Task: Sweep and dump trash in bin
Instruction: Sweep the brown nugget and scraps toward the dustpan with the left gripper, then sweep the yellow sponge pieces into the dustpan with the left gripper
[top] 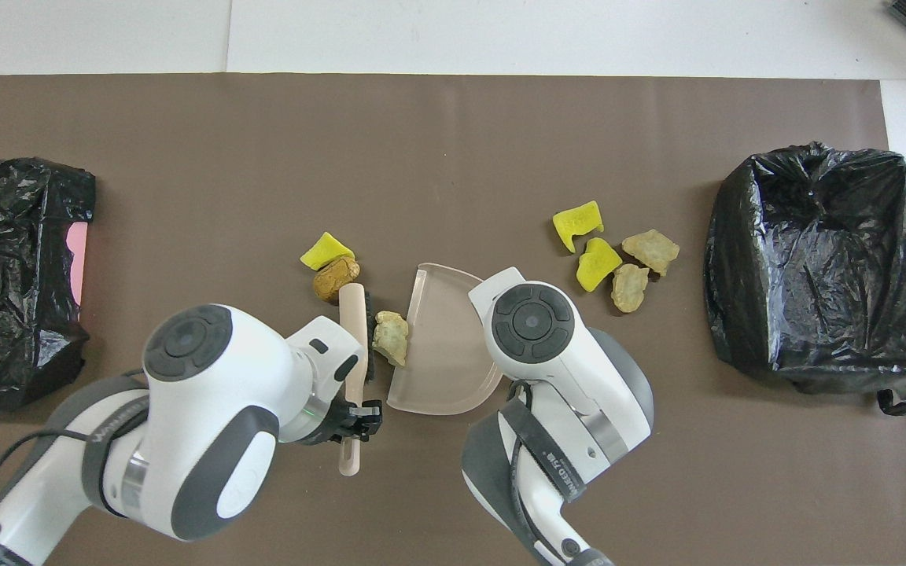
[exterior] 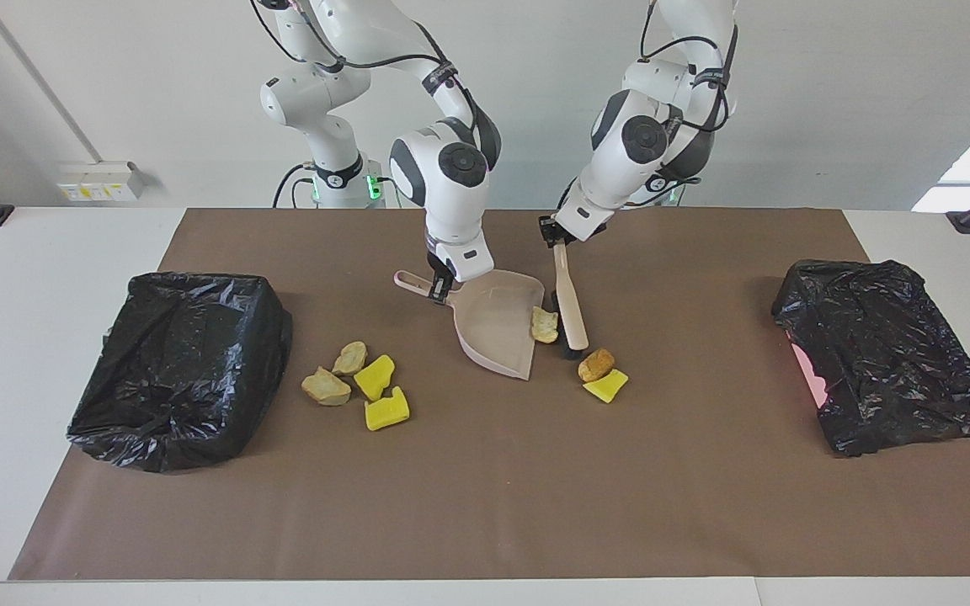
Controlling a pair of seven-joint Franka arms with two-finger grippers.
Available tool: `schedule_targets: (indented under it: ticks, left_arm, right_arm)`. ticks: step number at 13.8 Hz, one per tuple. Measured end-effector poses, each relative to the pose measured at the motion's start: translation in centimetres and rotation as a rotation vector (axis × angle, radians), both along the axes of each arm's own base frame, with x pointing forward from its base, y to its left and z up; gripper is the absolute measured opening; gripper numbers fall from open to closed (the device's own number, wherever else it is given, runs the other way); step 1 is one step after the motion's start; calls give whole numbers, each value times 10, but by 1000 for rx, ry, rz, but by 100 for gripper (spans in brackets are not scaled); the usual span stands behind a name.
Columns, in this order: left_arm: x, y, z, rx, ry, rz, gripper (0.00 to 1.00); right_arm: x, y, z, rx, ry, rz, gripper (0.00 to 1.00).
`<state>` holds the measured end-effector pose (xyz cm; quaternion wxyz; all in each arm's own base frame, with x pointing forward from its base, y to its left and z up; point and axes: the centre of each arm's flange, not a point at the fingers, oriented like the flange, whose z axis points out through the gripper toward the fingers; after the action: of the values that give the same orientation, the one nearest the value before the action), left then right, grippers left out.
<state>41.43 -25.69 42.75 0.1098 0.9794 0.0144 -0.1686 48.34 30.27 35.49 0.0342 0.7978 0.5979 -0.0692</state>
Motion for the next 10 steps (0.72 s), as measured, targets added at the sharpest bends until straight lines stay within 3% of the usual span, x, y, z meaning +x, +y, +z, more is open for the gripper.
schedule_targets:
  ticks: [2, 4, 10]
  left_arm:
    - [30, 37, 31, -7, -45, -44, 26]
    - [44, 58, 35, 57, -121, -127, 26]
    - [87, 87, -28, 134, -226, -365, 26]
  right_arm:
    - [0, 0, 0, 0, 0, 0, 31]
    - [0, 0, 0, 0, 0, 0, 31]
    - [0, 0, 0, -1, -3, -18, 31]
